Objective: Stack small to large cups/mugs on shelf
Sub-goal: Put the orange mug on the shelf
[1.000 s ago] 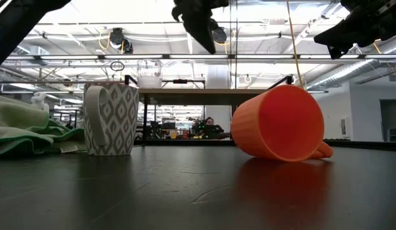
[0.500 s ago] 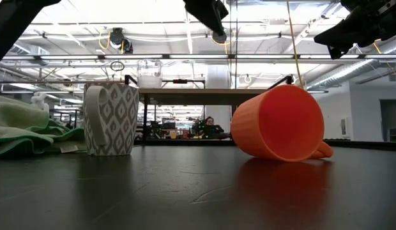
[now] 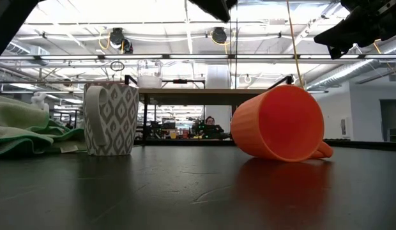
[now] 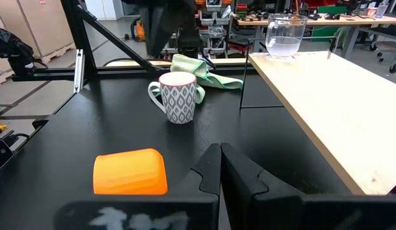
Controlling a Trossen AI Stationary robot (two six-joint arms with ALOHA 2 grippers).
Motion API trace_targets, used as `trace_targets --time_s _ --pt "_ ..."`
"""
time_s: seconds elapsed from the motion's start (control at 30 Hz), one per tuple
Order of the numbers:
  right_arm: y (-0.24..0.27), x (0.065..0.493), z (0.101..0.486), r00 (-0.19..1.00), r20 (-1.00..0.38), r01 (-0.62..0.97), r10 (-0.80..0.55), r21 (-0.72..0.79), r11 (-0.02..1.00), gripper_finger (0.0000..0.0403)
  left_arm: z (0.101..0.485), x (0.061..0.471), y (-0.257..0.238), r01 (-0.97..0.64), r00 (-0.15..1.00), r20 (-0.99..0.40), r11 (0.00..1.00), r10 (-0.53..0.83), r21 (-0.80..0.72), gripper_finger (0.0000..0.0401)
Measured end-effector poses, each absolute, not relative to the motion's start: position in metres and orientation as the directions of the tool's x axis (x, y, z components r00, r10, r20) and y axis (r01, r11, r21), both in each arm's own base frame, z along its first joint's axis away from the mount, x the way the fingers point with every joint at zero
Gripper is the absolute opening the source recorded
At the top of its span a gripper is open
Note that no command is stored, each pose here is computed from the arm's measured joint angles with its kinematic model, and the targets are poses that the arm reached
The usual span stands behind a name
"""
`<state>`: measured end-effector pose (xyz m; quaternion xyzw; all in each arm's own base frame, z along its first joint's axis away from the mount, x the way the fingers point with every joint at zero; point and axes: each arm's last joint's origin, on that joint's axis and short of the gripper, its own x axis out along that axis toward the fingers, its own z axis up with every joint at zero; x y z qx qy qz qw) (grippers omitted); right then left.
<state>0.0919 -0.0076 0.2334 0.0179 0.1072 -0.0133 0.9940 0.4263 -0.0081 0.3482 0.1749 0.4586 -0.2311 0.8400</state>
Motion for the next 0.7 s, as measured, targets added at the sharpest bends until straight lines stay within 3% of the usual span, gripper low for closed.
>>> trace_targets --time_s 0.2,0.43,0.7 --pt "-0.008 0.092 0.233 0.977 -0.212 0.026 -0.019 0.03 0.999 0.0 0.39 0.398 -0.005 0.477 0.569 -0.808 0.862 -0.152 0.174 0.0" --pt "-0.005 0.098 0.232 0.969 -0.231 -0.082 0.089 0.038 0.996 0.0 0.445 0.34 -0.016 0.335 0.698 -0.716 0.892 -0.018 0.304 0.0" --pt "0.002 0.111 0.225 0.936 -0.316 -0.149 0.155 0.042 0.988 0.0 0.447 0.251 -0.03 0.093 0.77 -0.612 0.916 0.183 0.39 0.0"
